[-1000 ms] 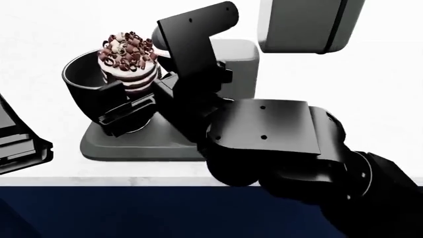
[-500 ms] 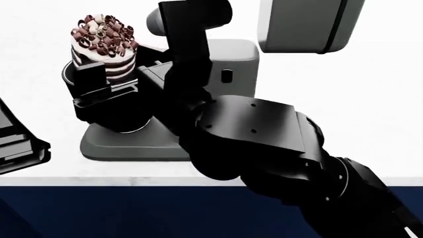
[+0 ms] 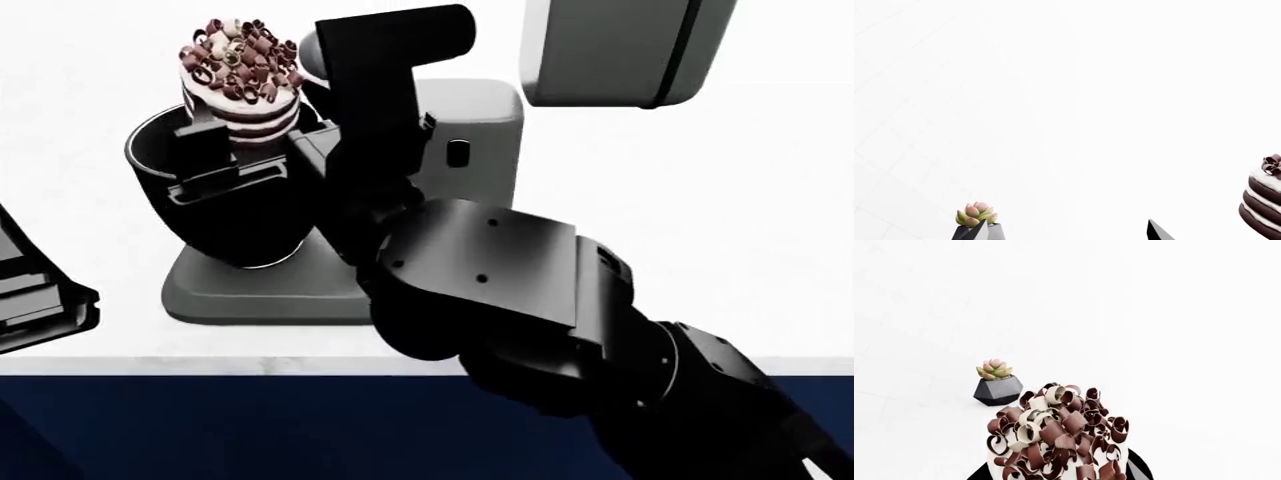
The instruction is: Place the cake in the stand mixer bowl.
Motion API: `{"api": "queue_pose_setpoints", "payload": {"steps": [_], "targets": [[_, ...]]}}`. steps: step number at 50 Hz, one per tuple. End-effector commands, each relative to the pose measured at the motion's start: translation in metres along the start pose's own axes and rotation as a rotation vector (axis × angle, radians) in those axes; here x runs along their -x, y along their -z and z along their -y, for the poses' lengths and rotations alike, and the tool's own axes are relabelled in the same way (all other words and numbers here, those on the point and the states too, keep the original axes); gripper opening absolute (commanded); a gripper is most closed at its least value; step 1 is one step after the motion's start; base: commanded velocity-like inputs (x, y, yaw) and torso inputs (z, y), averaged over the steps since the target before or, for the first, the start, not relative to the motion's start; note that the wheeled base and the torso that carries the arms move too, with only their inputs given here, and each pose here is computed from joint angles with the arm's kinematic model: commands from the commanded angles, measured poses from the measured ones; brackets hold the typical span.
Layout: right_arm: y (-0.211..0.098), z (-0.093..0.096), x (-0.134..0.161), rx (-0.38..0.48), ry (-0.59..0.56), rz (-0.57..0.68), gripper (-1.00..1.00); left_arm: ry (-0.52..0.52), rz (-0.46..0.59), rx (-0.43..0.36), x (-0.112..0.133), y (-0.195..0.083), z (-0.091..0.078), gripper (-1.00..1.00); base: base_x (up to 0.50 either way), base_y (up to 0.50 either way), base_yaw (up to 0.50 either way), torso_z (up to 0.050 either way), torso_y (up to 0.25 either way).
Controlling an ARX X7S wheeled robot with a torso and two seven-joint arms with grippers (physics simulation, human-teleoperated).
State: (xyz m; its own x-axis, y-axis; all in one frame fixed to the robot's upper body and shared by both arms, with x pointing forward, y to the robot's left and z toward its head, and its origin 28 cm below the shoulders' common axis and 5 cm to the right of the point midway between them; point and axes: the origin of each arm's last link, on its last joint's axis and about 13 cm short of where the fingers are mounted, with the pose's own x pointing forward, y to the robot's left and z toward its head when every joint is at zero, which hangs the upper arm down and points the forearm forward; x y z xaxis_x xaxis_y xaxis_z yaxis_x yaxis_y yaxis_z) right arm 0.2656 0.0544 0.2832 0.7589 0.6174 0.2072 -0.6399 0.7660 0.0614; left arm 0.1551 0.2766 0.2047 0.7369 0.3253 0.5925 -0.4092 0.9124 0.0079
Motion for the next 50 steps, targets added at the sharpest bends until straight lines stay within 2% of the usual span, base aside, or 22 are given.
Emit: {"api": "queue_pose_setpoints", "payload": {"steps": [1,17,18,40,50], "targets": [[-0.005,0.001,-0.002,0.056,0.013,0.062,-1.0,-0.001,0.0,0.0,0.0,0.0,0.0,1.0,0.0,0.0,0.0,0.0,0.0],[-0.003,0.0,-0.002,0.074,0.007,0.06,-1.0,0.001,-0.001,-0.002,0.0,0.001,0.0,1.0,0.0,0.0,0.0,0.001,0.001],[-0.002,0.001,-0.002,0.054,0.012,0.051,-1.0,0.001,-0.002,-0.002,0.001,0.001,0.0,1.0,0.0,0.0,0.0,0.0,0.0],[-0.002,0.001,-0.002,0.054,0.012,0.051,-1.0,0.001,-0.002,-0.002,0.001,0.001,0.0,1.0,0.0,0.0,0.0,0.0,0.001],[-0.005,0.004,-0.03,0.023,0.025,0.068,-1.0,0.0,-0.003,-0.003,0.0,0.001,0.0,1.0,0.0,0.0,0.0,0.0,0.001]]}}
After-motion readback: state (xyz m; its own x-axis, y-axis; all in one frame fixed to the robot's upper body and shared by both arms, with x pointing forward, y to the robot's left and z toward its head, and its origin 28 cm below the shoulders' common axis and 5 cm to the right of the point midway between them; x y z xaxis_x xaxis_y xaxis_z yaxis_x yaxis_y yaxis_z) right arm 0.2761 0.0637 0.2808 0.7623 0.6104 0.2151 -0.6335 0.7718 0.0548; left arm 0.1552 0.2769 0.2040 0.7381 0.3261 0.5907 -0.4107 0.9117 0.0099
